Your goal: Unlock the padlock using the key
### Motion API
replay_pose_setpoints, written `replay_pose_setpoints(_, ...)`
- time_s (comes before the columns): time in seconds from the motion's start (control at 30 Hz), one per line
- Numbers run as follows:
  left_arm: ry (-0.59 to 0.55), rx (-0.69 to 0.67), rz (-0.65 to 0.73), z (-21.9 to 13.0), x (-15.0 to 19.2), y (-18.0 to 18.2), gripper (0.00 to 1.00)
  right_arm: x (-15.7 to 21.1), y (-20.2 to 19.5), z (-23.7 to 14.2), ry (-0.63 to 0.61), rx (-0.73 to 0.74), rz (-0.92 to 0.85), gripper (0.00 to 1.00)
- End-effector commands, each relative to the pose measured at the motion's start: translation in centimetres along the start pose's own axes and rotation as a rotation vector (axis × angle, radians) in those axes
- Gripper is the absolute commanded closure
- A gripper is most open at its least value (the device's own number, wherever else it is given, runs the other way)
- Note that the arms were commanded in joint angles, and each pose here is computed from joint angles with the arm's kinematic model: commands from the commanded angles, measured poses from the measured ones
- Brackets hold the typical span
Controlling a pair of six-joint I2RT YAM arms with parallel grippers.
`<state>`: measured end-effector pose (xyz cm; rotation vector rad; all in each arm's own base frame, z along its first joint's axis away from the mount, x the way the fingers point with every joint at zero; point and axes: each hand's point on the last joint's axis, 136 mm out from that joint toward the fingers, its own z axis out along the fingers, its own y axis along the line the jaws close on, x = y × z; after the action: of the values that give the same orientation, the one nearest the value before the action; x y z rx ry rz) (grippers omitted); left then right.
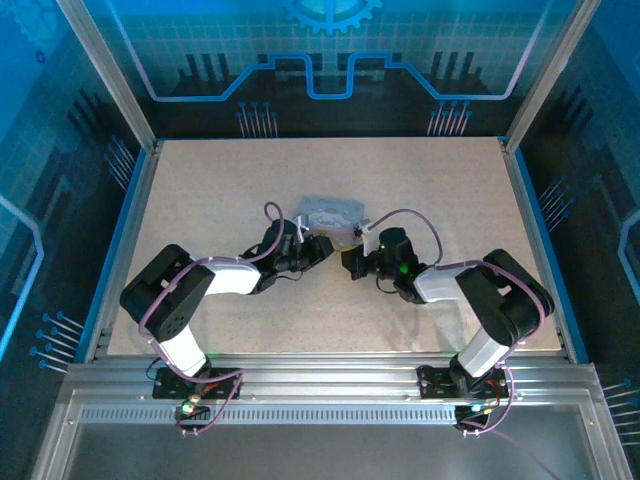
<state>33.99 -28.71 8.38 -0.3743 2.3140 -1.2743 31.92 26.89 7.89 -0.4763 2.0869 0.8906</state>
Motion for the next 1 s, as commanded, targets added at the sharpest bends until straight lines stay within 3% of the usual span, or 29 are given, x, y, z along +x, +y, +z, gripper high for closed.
replay_pose_setpoints(0.0,0.137,0.079,0.009,0.0,3.3,-2.6,0.82,-7.4,2.8,0.0,-0.214,-0.094,-0.094,0.99)
replay_pose_setpoints(0.43,0.135,0.068,0.013,0.0,3.4,-2.2,0.82,-6.5,1.7,0.7,-0.128,-0.164,0.016,0.99)
replay_pose_setpoints(0.97,0.138,0.071,0.011,0.0,3.4,-2.2,0.82,-7.1,2.1,1.3,-0.146,-0.191,0.015,0.99)
